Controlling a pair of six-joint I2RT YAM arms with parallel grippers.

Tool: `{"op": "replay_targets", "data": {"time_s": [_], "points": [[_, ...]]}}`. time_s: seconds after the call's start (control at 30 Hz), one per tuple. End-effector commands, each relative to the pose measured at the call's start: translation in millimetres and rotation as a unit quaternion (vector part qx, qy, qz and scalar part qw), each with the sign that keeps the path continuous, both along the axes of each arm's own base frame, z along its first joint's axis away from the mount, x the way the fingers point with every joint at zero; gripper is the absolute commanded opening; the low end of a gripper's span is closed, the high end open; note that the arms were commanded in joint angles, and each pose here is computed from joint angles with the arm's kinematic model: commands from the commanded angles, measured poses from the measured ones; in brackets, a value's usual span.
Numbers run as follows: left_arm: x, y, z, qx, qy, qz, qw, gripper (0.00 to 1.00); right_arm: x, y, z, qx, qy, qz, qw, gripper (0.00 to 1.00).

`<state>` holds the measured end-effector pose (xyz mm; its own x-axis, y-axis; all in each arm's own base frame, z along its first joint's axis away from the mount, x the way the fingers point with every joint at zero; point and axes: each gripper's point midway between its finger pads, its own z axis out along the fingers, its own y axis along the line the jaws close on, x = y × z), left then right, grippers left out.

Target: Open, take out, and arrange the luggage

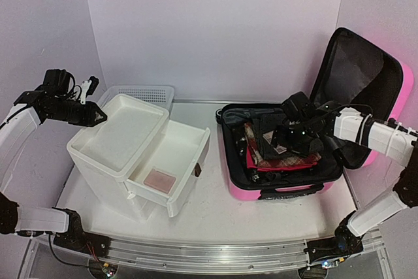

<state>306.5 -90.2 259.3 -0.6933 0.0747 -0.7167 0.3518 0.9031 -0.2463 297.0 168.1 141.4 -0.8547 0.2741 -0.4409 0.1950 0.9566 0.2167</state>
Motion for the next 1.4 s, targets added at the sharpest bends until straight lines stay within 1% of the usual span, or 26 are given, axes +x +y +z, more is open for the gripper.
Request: {"op": "replay_targets", "data": {"time_s": [0.0, 0.03, 0.13, 0.33, 0.47, 0.63, 0.73, 0.83, 0.97, 1.07, 1.2, 1.3, 1.37], "points": [[-44.1, -30.2, -35.5, -0.102, 0.138, -0.03, 0.985, 0.0, 56.1, -3.6, 26.6, 0.098, -0.053, -0.11, 0.988, 0.69], [-44.5, -29.9, -34.8, -0.102, 0.137, -0.03, 0.985, 0.0, 60.7, -10.9, 24.7, 0.098, -0.053, -0.125, 0.986, 0.68], [-45.5, -30.3, -33.9, -0.103, 0.135, -0.031, 0.985, 0.0, 71.1, -22.1, 22.5, 0.092, -0.057, -0.142, 0.984, 0.68], [-43.1, -32.5, -35.2, -0.106, 0.141, -0.037, 0.984, 0.0, 74.3, -43.9, 8.7, 0.11, -0.051, -0.195, 0.973, 0.68], [-42.1, -33.1, -36.0, -0.107, 0.144, -0.037, 0.983, 0.0, 80.4, -45.1, -0.1, 0.139, -0.048, -0.205, 0.968, 0.68], [-41.7, -31.4, -35.8, -0.103, 0.141, -0.034, 0.984, 0.0, 73.9, -50.6, -5.9, 0.141, -0.045, -0.223, 0.963, 0.67], [-40.9, -31.3, -36.8, -0.102, 0.142, -0.033, 0.984, 0.0, 72.5, -53.4, -9.9, 0.135, -0.043, -0.227, 0.964, 0.69], [-40.0, -31.0, -37.5, -0.101, 0.144, -0.032, 0.984, 0.0, 72.9, -51.6, -15.8, 0.144, -0.039, -0.23, 0.962, 0.71], [-39.6, -30.5, -37.1, -0.101, 0.143, -0.031, 0.984, 0.0, 76.5, -50.5, -20.9, 0.166, -0.05, -0.243, 0.954, 0.72], [-39.1, -30.6, -37.1, -0.101, 0.144, -0.03, 0.984, 0.0, 82.0, -45.8, -24.9, 0.21, -0.057, -0.265, 0.939, 0.72], [-39.1, -31.0, -35.2, -0.102, 0.141, -0.032, 0.984, 0.0, 92.0, -42.7, -33.5, 0.244, -0.066, -0.279, 0.926, 0.73], [-39.4, -30.4, -35.0, -0.1, 0.14, -0.031, 0.985, 0.0, 105.9, -33.9, -32.8, 0.277, -0.087, -0.264, 0.92, 0.72], [-40.1, -30.3, -34.1, -0.1, 0.138, -0.031, 0.985, 0.0, 110.1, -29.2, -30.6, 0.285, -0.095, -0.248, 0.921, 0.71]]}}
